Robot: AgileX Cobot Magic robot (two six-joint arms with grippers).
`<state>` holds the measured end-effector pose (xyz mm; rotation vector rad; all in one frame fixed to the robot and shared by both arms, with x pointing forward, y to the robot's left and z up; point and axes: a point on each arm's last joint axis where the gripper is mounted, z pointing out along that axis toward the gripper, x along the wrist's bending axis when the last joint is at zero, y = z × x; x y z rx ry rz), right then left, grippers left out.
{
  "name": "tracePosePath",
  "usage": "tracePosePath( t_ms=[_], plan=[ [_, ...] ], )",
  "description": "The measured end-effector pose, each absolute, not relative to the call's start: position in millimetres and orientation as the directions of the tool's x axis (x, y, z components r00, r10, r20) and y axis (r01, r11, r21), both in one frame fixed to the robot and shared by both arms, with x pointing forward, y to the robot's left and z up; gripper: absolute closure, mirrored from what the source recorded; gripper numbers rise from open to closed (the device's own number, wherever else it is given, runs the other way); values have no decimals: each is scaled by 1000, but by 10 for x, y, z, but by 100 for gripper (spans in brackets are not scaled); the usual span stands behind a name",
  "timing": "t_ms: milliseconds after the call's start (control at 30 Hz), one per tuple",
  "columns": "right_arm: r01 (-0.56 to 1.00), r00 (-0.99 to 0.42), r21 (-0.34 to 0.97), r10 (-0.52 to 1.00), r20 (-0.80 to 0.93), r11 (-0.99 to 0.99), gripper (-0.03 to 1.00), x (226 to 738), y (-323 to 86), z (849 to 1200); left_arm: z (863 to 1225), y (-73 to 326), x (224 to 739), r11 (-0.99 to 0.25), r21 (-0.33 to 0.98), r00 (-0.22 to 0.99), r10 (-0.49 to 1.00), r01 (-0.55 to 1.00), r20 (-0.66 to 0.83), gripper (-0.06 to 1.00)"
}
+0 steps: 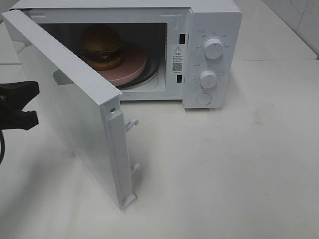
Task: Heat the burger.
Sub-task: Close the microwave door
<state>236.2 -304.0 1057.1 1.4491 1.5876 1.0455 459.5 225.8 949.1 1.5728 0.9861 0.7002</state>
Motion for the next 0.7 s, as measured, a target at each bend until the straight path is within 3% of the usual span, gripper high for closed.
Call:
tracePosePath(
  t_ms=[700],
  plan=[
    [398,-95,917,995,6,33,20,2362,-3040,10571,9463,1509,4849,-17,971,522,845,238,-113,94]
  ],
)
